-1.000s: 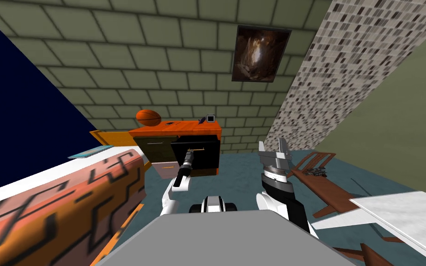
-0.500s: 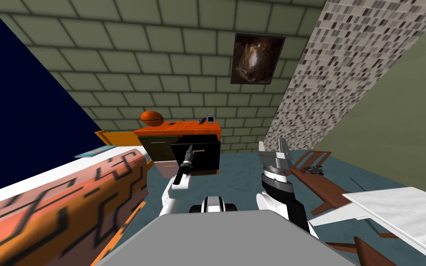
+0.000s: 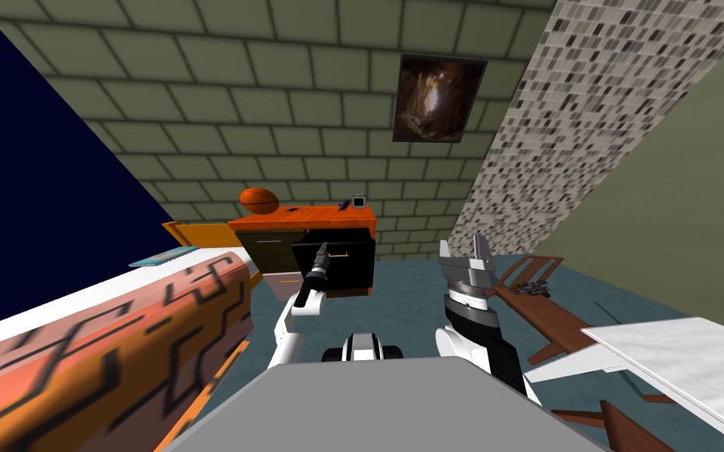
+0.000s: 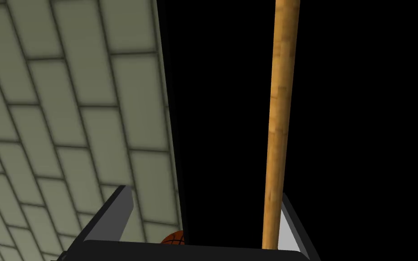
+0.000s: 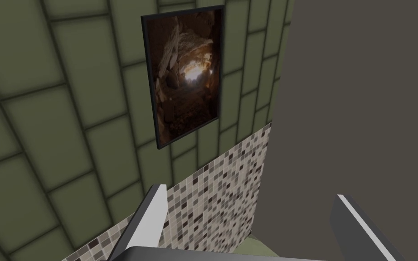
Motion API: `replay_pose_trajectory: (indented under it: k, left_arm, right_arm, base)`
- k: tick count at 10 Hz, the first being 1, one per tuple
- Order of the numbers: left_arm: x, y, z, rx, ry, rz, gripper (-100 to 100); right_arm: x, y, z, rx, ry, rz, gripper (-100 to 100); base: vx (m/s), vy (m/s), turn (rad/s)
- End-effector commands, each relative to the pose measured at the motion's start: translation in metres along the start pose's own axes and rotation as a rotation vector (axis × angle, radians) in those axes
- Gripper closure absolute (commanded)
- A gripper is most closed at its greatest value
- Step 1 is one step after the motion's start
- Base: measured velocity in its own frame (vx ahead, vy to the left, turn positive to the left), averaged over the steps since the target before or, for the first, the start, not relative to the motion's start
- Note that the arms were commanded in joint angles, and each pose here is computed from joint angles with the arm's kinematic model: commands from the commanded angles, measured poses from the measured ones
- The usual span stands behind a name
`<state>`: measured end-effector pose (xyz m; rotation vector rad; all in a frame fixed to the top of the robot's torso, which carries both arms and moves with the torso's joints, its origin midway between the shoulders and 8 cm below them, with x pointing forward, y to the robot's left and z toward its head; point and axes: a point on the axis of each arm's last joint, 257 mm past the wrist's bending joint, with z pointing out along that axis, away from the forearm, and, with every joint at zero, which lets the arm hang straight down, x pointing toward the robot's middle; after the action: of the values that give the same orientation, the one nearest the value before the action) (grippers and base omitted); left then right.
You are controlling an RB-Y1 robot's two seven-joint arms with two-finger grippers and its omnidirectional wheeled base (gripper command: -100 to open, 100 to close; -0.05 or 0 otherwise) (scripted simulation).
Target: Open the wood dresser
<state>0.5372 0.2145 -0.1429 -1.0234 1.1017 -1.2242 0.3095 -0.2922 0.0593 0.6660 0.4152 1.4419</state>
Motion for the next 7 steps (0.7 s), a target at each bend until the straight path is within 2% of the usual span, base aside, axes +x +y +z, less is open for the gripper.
replay_pose_trajectory:
  k: [1,2,7]
  left_arm:
    - [0.0005,-0.0021,0.0008,-0.006,0.0,-0.001,-100]
    - [0.0007,-0.0017,0.0008,-0.01,0.0,-0.001,0]
    - [0.0005,0.0009,0.0001,-0.016,0.0,-0.001,0]
  right_arm:
    - [0.0,0.0,0.0,0.0,0.0,0.0,0]
    - [0.0,0.0,0.0,0.0,0.0,0.0,0]
    - [0.0,0.0,0.0,0.0,0.0,0.0,0]
  base:
    - [0.0,0.0,0.0]
    - [0.0,0.0,0.0]
    - [0.0,0.0,0.0]
